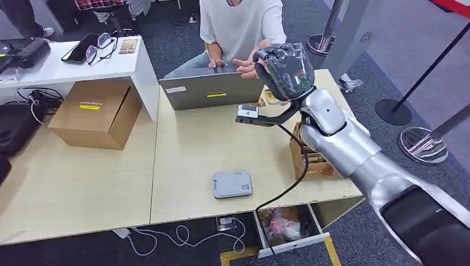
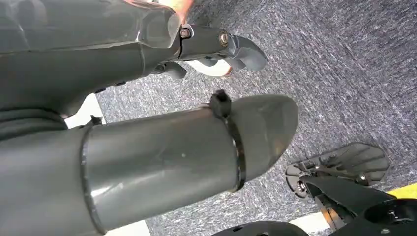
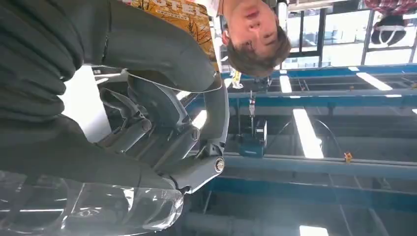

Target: Pass the card to the sensor for recognition and then transmit it.

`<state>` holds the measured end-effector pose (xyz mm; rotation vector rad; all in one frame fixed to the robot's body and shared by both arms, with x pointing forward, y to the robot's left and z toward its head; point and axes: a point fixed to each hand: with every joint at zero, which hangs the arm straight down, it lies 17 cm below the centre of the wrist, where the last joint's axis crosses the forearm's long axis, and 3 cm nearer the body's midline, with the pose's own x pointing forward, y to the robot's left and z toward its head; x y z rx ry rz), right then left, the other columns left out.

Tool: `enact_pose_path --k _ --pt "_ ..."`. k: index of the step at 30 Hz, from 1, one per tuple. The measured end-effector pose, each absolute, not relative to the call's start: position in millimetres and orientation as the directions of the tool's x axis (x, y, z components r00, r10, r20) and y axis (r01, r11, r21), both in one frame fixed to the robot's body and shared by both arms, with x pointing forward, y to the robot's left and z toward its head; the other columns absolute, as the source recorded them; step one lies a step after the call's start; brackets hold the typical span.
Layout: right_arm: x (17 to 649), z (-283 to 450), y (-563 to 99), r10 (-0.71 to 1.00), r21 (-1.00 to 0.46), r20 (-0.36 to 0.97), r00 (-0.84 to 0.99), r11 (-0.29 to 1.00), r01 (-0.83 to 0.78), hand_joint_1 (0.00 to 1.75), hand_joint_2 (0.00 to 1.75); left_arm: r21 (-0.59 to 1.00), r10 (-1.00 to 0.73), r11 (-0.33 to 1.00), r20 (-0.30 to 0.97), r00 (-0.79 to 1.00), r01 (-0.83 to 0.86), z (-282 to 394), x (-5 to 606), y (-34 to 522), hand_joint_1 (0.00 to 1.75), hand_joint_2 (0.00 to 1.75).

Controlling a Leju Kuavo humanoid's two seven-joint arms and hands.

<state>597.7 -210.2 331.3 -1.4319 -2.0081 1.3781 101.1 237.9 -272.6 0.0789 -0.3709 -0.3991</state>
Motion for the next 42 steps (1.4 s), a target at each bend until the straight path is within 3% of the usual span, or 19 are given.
enact_pose_path --k 15,29,30,31,33,34,42 --pt "613 286 -209 0.853 -0.859 -0.348 -0.39 -0.124 0.497 1.75 1.75 0.145 -0.406 0.914 0.319 0.856 0.38 -272 107 237 0.0 0.0" --pt "628 277 -194 0.863 -0.885 -0.346 -0.369 -0.169 0.434 1.75 1.75 0.137 -0.395 0.919 0.313 0.864 0.37 -273 106 237 0.0 0.0" --pt "628 277 -194 0.863 -0.885 -0.346 -0.369 -0.17 0.433 1.5 1.75 0.137 -0.395 0.919 0.312 0.864 0.37 -273 106 237 0.0 0.0" --pt "628 277 -193 0.863 -0.886 -0.345 -0.369 -0.17 0.432 0.0 1.75 0.137 -0.395 0.919 0.312 0.864 0.37 -273 106 237 0.0 0.0" --pt "629 277 -192 0.864 -0.887 -0.343 -0.369 -0.169 0.429 0.0 1.75 0.137 -0.394 0.919 0.312 0.865 0.369 -273 106 237 0.0 0.0" --pt "629 276 -191 0.864 -0.89 -0.341 -0.37 -0.17 0.423 0.0 0.0 0.137 -0.392 0.92 0.312 0.865 0.368 -273 106 237 0.0 0.0" --pt "628 282 -187 0.877 -0.898 -0.29 -0.384 -0.11 0.427 0.0 0.0 0.143 -0.388 0.921 0.309 0.868 0.361 -273 104 239 0.0 0.0"
